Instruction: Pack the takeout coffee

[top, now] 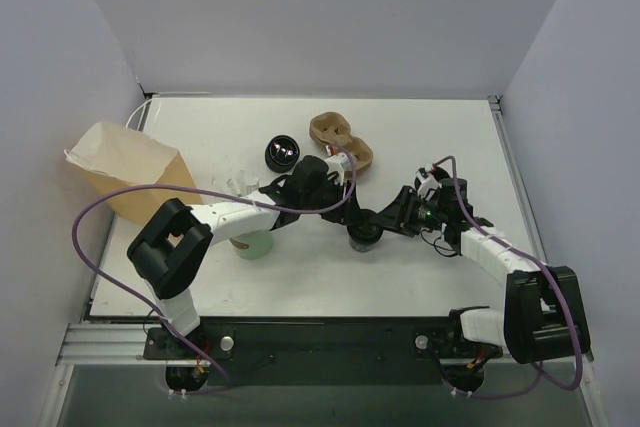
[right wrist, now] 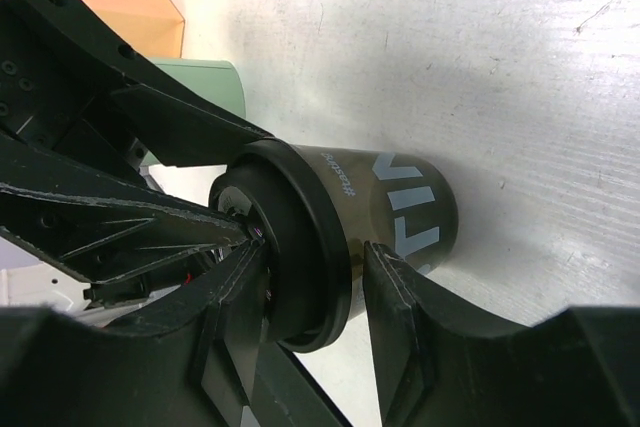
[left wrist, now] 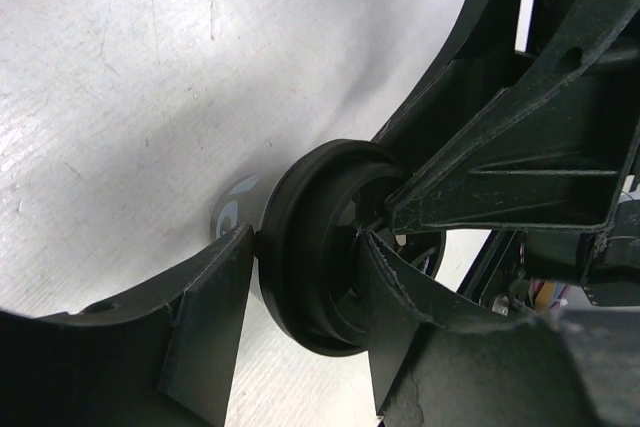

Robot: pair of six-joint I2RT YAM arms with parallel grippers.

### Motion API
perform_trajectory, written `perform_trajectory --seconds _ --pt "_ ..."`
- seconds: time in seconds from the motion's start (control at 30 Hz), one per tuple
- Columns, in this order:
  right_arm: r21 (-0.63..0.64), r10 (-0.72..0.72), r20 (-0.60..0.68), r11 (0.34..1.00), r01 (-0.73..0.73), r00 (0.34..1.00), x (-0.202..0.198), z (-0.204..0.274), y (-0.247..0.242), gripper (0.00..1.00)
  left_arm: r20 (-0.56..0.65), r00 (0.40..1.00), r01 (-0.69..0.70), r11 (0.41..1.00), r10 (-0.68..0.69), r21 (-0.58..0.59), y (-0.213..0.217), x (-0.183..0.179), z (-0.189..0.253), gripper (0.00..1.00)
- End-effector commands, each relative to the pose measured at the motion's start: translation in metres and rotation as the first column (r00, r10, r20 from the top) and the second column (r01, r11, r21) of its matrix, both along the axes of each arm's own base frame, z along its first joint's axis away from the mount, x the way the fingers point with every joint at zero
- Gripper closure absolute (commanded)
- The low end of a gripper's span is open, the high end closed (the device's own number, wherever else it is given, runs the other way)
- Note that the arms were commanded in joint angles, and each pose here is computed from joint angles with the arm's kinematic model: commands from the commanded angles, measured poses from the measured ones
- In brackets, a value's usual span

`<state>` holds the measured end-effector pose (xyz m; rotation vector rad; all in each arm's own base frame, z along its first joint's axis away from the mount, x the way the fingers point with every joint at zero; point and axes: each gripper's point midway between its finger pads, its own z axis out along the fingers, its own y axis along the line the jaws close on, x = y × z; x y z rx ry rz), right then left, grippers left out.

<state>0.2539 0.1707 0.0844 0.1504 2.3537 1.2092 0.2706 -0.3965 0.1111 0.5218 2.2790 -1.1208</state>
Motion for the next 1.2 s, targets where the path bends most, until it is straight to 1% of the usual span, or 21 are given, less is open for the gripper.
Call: perform_trajectory --seconds 0.0,0.13,0.23,0.27,0.4,0.43,0.6,0.7,0.93,1.1,1.17 --pt "-0.18 -0.029 -0.188 0.984 -0.005 0.982 -0.038 -0.051 -0.021 0.65 -0.032 0.998 0.057 0.998 -0.056 0.041 0.002 -0.007 0.009 0.44" --pt "-0.205 -0.04 -0.198 0.979 -0.001 0.979 -0.039 -0.052 -0.024 0.65 -0.013 0.997 0.071 0.997 -0.07 0.006 -0.002 -0.001 0.029 0.44" --pt "-0.215 -0.042 -0.202 0.977 -0.003 0.979 -0.038 -0.052 -0.026 0.65 0.0 0.998 0.065 0.998 -0.065 -0.007 0.005 0.005 0.041 0.44" --pt "-0.215 -0.041 -0.198 0.977 -0.003 0.979 -0.038 -0.051 -0.026 0.66 0.008 0.998 0.068 0.998 -0.068 -0.016 0.005 0.006 0.047 0.42" --pt "-0.22 -0.046 -0.183 0.976 0.004 0.982 -0.034 -0.048 -0.026 0.66 0.03 0.998 0.047 0.999 -0.047 0.004 0.02 0.016 0.051 0.41" --pt "-0.223 -0.046 -0.205 0.975 -0.001 0.978 -0.038 -0.049 -0.027 0.66 0.026 0.999 0.039 0.999 -0.04 0.019 0.023 0.017 0.047 0.41" --pt "-0.229 -0.046 -0.199 0.973 -0.001 0.979 -0.037 -0.047 -0.027 0.66 0.022 1.0 0.019 0.997 -0.021 0.069 0.034 0.017 0.03 0.42" --pt "-0.23 -0.049 -0.2 0.973 0.002 0.979 -0.036 -0.046 -0.028 0.66 0.01 1.0 0.016 0.997 -0.017 0.077 0.035 0.016 0.022 0.43" --pt "-0.228 -0.05 -0.195 0.974 0.004 0.979 -0.035 -0.044 -0.027 0.66 -0.018 1.0 0.018 0.999 -0.017 0.047 0.031 0.014 0.008 0.43" --pt "-0.229 -0.06 -0.197 0.973 0.013 0.979 -0.034 -0.046 -0.027 0.66 -0.042 0.999 0.004 0.998 -0.001 0.068 0.034 0.011 -0.01 0.46" --pt "-0.236 -0.071 -0.201 0.971 0.022 0.977 -0.035 -0.048 -0.029 0.66 -0.079 0.997 -0.002 0.996 0.009 0.089 0.04 0.002 -0.025 0.47"
